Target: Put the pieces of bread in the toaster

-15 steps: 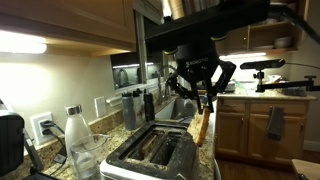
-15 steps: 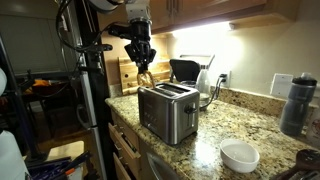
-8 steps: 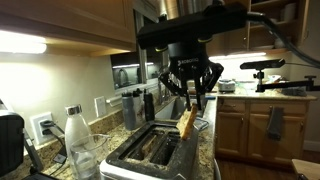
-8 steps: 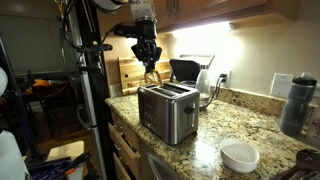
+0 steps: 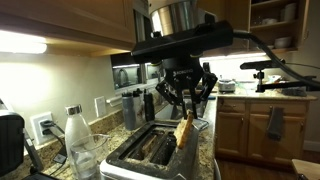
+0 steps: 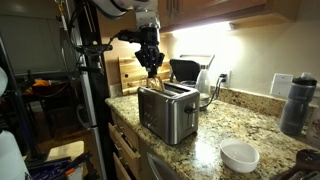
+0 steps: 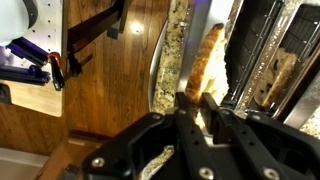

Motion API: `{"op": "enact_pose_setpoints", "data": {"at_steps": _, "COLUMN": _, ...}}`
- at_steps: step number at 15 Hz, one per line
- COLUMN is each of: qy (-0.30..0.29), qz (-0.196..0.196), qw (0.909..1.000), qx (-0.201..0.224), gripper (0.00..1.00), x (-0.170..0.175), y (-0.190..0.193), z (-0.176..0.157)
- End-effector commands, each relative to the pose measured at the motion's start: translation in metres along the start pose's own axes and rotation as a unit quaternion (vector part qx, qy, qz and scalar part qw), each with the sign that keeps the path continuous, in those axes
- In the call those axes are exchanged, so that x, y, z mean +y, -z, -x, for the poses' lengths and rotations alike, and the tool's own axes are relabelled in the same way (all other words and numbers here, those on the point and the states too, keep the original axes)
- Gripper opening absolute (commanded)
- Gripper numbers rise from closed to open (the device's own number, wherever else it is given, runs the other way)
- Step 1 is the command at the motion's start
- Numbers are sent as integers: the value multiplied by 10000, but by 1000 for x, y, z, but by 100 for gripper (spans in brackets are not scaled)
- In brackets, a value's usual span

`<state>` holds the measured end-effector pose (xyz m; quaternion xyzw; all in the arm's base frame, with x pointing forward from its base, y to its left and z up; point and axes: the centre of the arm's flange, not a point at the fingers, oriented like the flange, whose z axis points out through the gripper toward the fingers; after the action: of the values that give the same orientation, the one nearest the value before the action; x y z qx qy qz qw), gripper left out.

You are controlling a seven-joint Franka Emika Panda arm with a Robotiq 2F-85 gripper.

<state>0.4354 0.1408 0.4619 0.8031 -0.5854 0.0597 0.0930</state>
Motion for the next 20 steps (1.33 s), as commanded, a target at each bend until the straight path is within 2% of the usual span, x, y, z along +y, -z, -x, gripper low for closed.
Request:
{"op": "enact_pose_setpoints", "data": {"at_steps": 1, "qy": -102, "qz": -86, "qw": 9999, "qx": -4, "gripper": 9, "x": -8, "y": 1, "z": 0}}
{"op": "enact_pose_setpoints", "data": {"at_steps": 17, "qy": -225, "qz": 5, "qw": 9997, "qx": -15, "gripper": 9, "x": -24, "y": -11, "z": 0}}
{"op": "enact_pose_setpoints", "data": {"at_steps": 18, "qy": -239, "qz": 6, "qw": 9997, "qx": -31, "gripper": 44, "x": -24, "y": -12, "z": -1}}
{"op": "enact_pose_setpoints", "data": {"at_steps": 19, "qy": -253, "qz": 15, "qw": 9997, "qx": -22, "gripper": 45, "x": -24, "y": -13, "z": -1}}
{"op": "enact_pose_setpoints", "data": {"at_steps": 20, "qy": -249, "qz": 14, "qw": 9997, "qx": -26, "gripper": 51, "x": -23, "y": -14, "z": -2}}
